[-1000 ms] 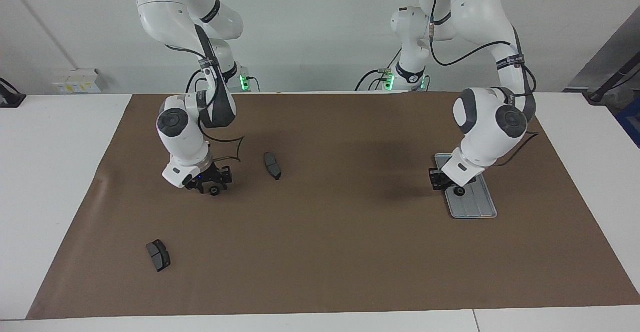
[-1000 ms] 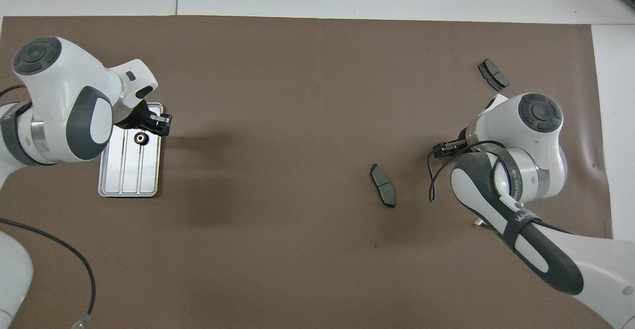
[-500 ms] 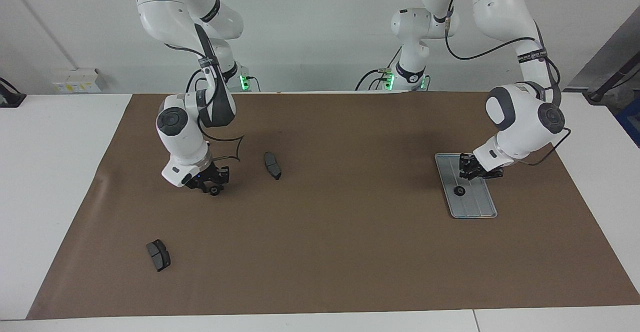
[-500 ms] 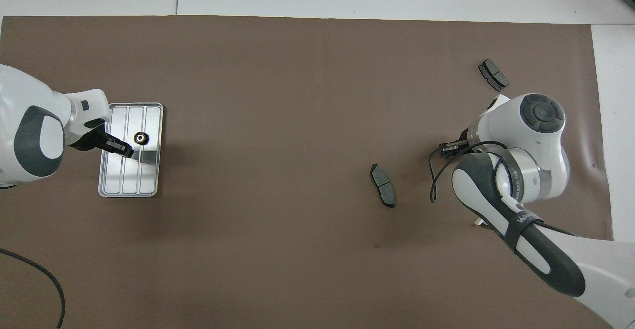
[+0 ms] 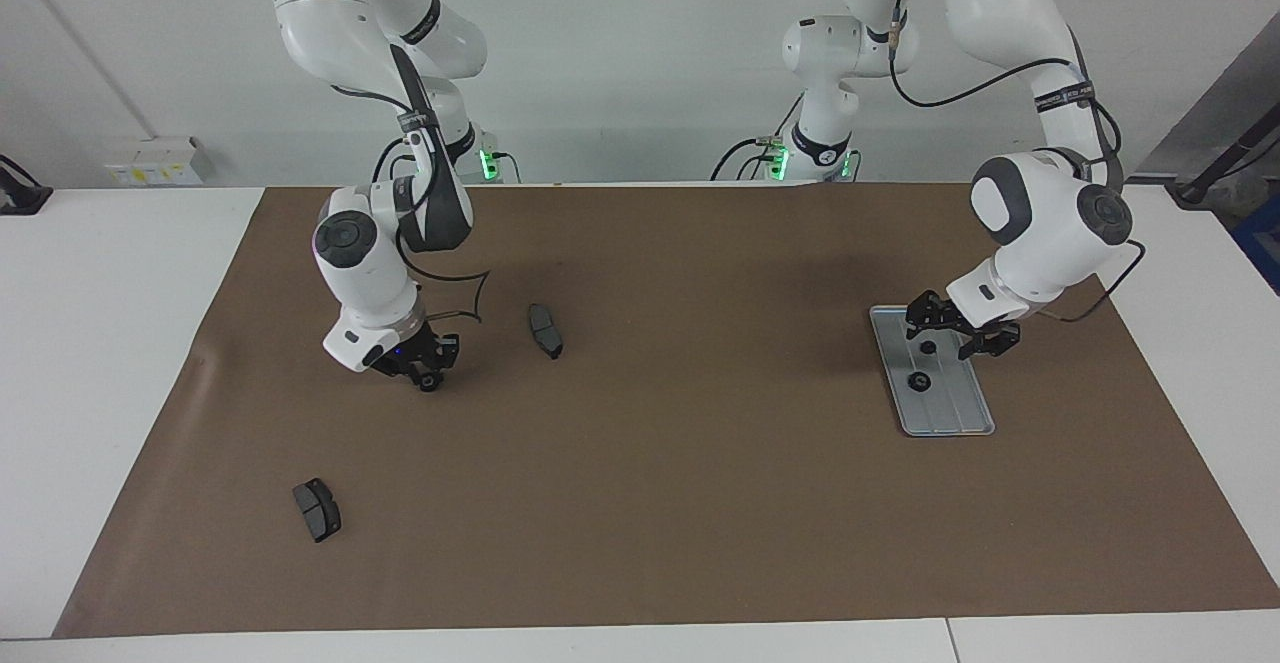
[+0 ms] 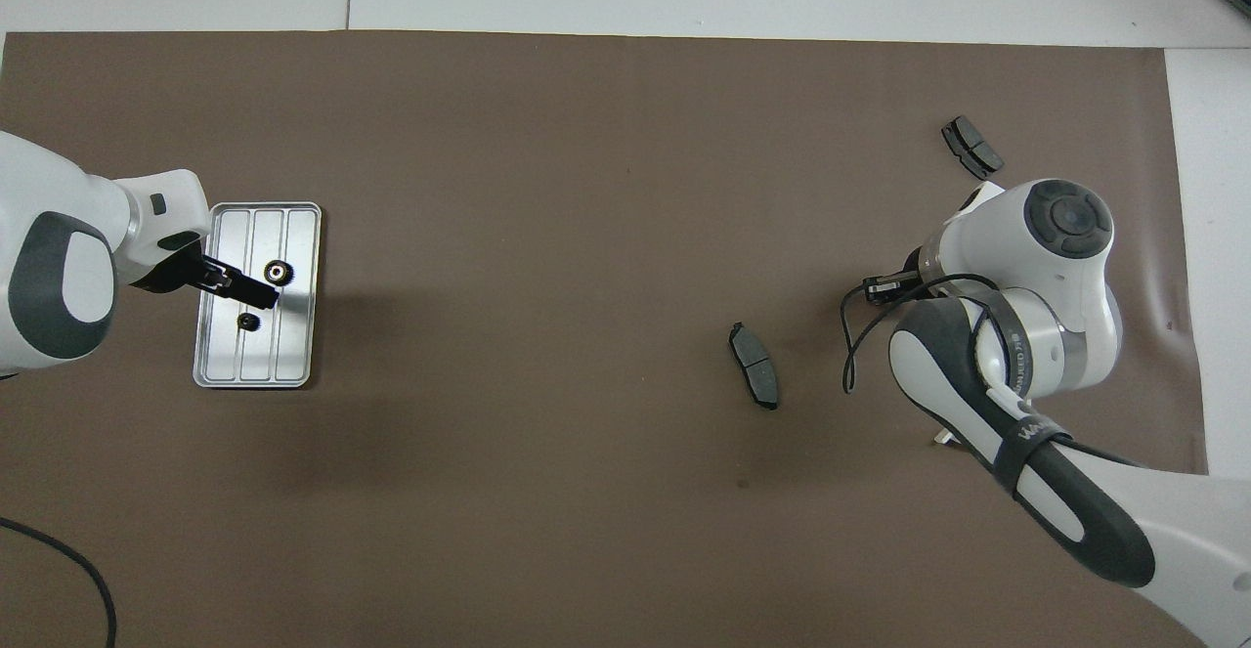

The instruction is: Pick bearing gear from pile to tray

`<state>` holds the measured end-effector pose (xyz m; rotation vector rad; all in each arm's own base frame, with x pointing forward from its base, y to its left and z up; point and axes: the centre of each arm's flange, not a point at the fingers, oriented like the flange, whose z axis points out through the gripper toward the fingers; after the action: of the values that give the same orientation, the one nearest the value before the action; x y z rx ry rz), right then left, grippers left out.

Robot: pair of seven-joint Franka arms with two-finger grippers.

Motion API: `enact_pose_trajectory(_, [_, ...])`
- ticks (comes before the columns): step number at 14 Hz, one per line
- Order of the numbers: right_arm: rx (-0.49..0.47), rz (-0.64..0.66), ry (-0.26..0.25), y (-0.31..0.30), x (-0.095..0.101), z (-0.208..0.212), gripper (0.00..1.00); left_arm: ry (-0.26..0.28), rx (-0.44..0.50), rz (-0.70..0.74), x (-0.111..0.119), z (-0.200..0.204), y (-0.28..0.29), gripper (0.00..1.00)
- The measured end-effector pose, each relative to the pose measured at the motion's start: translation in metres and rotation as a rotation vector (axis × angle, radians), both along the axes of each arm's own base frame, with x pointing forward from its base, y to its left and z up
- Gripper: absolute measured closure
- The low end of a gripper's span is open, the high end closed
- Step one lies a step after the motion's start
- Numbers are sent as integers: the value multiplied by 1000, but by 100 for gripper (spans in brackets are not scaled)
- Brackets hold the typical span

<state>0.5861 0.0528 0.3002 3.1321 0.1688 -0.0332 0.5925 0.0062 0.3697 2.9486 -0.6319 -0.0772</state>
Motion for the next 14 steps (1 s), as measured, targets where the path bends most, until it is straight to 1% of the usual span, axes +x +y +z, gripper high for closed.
enact_pose_trajectory(2, [-6,-59,-2,13,12,30,66,2,5,91,-1,22,-40,0])
enact_pose_trajectory(4, [1,-124,-25,50,20,61,66,6,13,174,-5,36,-89,0])
enact_pose_trajectory(5, [11,-161,-38,74,20,71,66,10,16,215,-8,39,-110,0])
enact_pose_trajectory(7, [36,-232,-49,123,11,80,66,21,24,276,-15,41,-142,0])
enact_pose_trajectory(9, [68,-284,-55,163,0,80,66,29,30,313,-20,40,-159,0])
enact_pose_trajectory(14, [202,-438,-88,249,-16,57,66,32,33,334,-20,37,-157,0])
